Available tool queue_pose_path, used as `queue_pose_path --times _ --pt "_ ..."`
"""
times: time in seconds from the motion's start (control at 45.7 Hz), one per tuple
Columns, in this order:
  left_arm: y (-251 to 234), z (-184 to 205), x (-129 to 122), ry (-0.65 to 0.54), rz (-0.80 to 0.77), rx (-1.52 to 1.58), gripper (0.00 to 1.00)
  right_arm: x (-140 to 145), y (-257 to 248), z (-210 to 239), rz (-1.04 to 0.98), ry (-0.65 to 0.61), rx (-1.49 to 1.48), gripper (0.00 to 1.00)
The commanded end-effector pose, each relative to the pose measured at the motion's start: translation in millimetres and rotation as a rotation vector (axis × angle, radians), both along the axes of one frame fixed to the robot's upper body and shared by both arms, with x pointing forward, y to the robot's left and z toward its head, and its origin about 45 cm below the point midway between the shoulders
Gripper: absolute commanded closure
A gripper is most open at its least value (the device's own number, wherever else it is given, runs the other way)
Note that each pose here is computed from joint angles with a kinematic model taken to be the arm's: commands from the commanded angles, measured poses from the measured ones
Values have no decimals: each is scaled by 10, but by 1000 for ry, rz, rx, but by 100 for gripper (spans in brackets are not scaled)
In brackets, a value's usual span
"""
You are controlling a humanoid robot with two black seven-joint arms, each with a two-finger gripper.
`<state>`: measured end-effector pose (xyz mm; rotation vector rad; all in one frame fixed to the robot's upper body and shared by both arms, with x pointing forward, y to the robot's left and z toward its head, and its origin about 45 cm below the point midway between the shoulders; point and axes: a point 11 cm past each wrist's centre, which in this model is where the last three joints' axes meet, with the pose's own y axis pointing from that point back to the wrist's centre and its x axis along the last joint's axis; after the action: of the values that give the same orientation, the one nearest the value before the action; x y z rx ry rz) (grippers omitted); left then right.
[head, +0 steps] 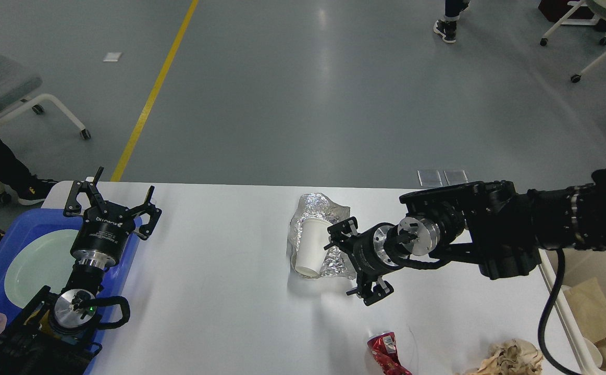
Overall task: Tidy desktop
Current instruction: 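Lower the right gripper and grasp the foil-wrapped cup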
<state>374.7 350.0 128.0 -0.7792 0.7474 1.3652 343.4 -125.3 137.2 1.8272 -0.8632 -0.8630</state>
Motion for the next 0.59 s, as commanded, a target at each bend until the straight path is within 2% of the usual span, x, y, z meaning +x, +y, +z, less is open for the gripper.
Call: queue_pose_path --times 0.0,0.241,0.569 --pt "-10 -5 -1 1 -3 0 1 103 -25 -289 -97 8 2 1" --pt "-10 -5 -1 1 -3 0 1 4 13 -782 -200 87 -7 1" --pt "-12 1 4 0 -3 0 1 114 17 -875 -264 83 46 1"
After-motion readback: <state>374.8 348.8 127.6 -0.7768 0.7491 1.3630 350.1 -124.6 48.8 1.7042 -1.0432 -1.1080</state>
